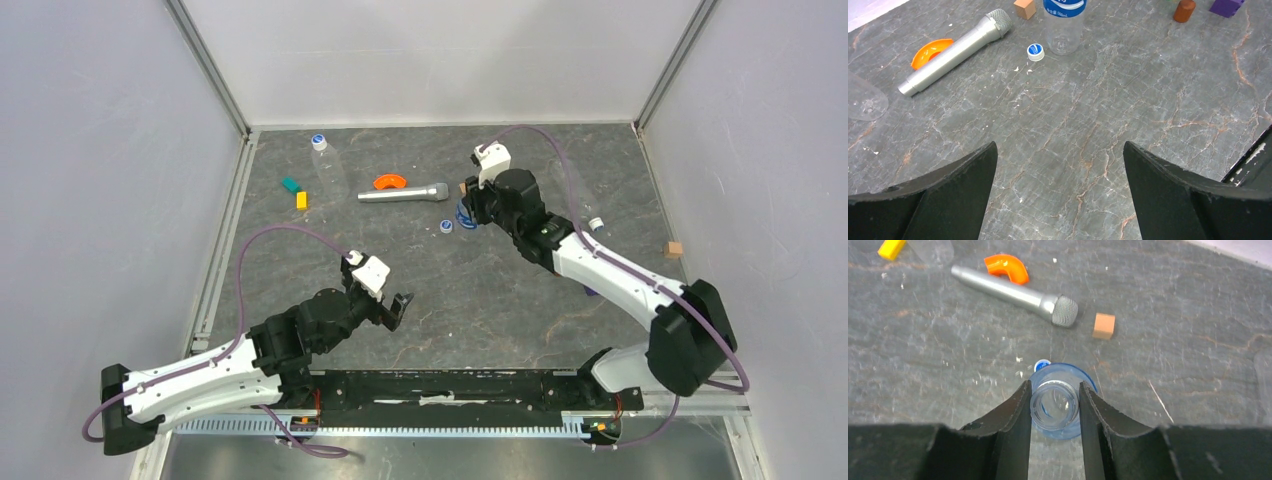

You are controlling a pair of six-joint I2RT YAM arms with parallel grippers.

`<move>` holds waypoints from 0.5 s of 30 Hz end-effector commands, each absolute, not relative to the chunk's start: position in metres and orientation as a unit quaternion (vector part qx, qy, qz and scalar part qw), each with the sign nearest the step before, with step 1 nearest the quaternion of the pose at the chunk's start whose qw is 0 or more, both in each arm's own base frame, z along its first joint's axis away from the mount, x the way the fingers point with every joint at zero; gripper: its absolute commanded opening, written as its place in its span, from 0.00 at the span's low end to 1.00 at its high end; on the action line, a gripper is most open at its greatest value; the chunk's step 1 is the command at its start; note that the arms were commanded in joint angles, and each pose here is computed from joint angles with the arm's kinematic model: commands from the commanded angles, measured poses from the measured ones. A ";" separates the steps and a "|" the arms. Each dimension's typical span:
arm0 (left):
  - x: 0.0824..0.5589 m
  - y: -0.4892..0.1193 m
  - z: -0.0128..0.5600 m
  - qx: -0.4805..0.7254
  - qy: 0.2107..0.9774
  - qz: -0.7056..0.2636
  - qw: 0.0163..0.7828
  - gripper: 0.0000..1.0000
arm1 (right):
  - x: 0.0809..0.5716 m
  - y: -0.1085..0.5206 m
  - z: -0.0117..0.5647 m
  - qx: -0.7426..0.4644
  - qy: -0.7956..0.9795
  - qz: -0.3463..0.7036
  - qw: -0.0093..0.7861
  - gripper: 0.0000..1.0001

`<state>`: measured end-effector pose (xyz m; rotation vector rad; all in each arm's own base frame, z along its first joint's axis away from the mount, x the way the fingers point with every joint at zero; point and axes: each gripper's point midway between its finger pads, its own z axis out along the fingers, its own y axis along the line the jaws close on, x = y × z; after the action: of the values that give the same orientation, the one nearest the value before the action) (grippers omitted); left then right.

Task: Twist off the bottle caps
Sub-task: Place the plastic bottle at the center of the board.

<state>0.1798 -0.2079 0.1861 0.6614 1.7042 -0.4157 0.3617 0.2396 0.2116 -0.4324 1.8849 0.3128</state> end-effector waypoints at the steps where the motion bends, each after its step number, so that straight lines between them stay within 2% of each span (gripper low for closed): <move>1: 0.181 -0.206 0.193 0.260 0.738 -0.187 0.594 1.00 | 0.383 0.245 0.228 -0.193 0.790 0.151 0.562 0.00; 7: 0.182 -0.206 0.190 0.264 0.739 -0.182 0.592 1.00 | 0.403 0.242 0.223 -0.190 0.797 0.158 0.552 0.08; 15: 0.182 -0.206 0.186 0.266 0.740 -0.178 0.591 1.00 | 0.412 0.251 0.198 -0.217 0.819 0.149 0.510 0.14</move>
<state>0.1795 -0.2048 0.1794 0.6746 1.7261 -0.3926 0.4101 0.2439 0.2041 -0.4692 1.9397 0.3486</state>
